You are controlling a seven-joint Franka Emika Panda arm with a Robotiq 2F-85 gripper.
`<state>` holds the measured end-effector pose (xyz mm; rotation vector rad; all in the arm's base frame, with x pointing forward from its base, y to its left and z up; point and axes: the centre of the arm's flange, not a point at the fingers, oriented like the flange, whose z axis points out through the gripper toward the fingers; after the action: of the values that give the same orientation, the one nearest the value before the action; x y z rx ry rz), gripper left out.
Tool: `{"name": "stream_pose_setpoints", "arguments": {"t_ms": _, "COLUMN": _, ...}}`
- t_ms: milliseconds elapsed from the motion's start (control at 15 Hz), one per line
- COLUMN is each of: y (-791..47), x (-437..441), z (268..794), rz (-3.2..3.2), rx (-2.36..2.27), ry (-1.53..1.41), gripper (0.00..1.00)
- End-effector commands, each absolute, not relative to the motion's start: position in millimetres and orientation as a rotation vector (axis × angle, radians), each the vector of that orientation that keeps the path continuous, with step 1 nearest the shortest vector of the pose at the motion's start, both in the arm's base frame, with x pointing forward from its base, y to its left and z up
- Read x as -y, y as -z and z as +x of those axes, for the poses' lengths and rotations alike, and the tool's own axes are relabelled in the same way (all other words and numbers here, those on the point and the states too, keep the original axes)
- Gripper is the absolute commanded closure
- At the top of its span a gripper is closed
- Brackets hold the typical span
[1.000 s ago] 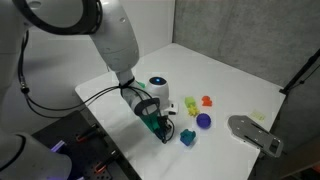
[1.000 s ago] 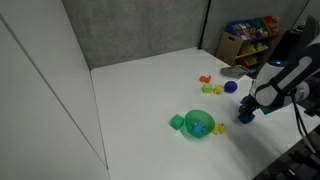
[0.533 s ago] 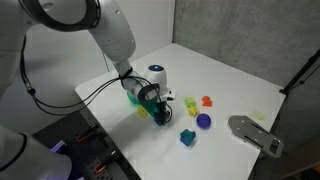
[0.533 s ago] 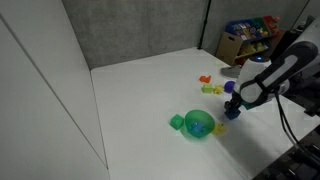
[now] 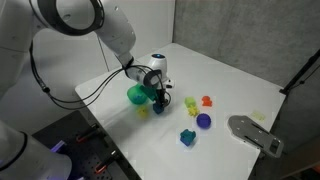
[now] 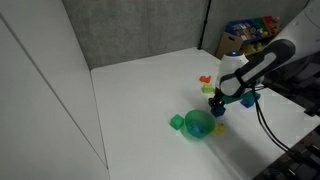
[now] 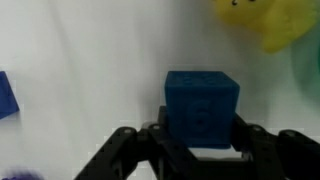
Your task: Move the blue block to the left
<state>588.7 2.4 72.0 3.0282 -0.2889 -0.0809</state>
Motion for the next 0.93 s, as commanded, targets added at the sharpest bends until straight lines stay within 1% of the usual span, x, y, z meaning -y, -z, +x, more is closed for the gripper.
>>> {"name": "stream_pose_setpoints", "arguments": {"t_ms": 0, "y": -71, "x": -25, "z": 610, "rz": 3.024, "rx": 0.326, "ry": 0.107, "gripper": 0.69}}
{"name": "stream_pose_setpoints", "arguments": {"t_ms": 67, "y": -73, "x": -30, "z": 609, "rz": 3.022, "rx": 0.328, "ry": 0.113, "gripper": 0.19}}
{"name": "stream_pose_setpoints", "arguments": {"t_ms": 133, "y": -76, "x": -32, "z": 608, "rz": 3.019, "rx": 0.318, "ry": 0.099, "gripper": 0.18}}
{"name": "stream_pose_setpoints", "arguments": {"t_ms": 267, "y": -83, "x": -34, "z": 608, "rz": 3.017, "rx": 0.321, "ry": 0.081, "gripper": 0.05}}
{"name": "stream_pose_setpoints", "arguments": {"t_ms": 333, "y": -90, "x": -33, "z": 607, "rz": 3.022, "rx": 0.310, "ry": 0.069, "gripper": 0.00}}
{"name": "stream_pose_setpoints", "arguments": {"t_ms": 867, "y": -172, "x": -10, "z": 602, "rz": 3.067, "rx": 0.314, "ry": 0.061, "gripper": 0.00}}
